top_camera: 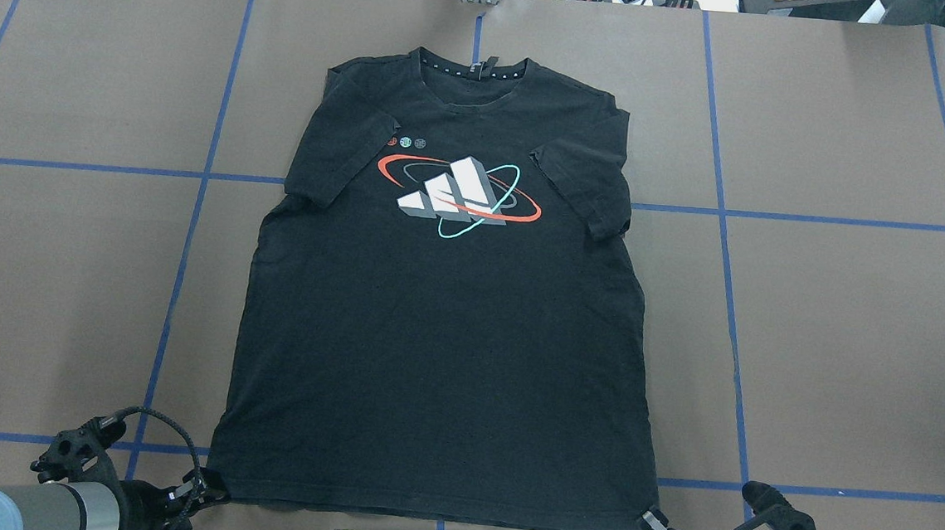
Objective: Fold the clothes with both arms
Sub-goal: 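Lower both grippers to the two hem corners nearest the robot and grasp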
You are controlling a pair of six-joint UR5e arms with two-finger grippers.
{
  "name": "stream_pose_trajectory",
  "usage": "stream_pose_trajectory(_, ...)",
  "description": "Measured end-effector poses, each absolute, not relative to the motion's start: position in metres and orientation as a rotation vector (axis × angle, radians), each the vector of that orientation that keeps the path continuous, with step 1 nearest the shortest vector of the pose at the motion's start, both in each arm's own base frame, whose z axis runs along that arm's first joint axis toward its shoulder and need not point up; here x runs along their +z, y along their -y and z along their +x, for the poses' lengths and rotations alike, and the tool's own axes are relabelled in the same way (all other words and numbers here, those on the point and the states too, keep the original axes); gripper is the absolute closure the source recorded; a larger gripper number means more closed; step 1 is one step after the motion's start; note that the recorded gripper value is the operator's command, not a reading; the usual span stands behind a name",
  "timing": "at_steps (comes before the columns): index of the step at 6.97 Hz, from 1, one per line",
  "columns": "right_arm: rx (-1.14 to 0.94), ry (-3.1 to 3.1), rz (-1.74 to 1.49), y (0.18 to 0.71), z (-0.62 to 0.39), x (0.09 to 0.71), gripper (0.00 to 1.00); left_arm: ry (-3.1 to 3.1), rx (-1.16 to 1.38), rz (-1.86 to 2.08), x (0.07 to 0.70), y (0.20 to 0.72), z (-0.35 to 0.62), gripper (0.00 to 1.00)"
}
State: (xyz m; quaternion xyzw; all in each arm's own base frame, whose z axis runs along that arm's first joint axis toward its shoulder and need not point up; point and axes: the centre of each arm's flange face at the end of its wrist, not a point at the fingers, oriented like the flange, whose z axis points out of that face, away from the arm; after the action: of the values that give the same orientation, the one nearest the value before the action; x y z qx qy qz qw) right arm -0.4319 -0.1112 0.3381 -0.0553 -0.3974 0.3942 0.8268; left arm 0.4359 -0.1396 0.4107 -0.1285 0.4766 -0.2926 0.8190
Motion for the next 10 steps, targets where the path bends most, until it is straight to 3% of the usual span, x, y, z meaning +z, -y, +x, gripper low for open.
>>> stream_pose_trajectory(4,0.837,0.840,-0.115,0.1112,-0.4326,0.3401,1.00,-1.005,-0.622,-0.270,0.4160,0.1392,0.4384,0.39)
stream_pose_trajectory(5,0.837,0.839,-0.115,0.1112,-0.4326,0.3405,1.00,-1.000,-0.622,-0.268,0.4186,0.1391,0.4394,0.44)
stream_pose_trajectory(6,0.837,0.838,-0.113,0.1112,-0.4322,0.3412,1.00,-0.998,-0.621,-0.267,0.4200,0.1392,0.4401,0.58)
stream_pose_trajectory(9,0.837,0.830,-0.108,0.1115,-0.4306,0.3451,1.00,-0.998,-0.623,-0.266,0.4199,0.1404,0.4404,0.70)
stream_pose_trajectory(10,0.836,0.828,-0.107,0.1114,-0.4302,0.3460,1.00,-0.999,-0.625,-0.264,0.4199,0.1420,0.4400,0.96)
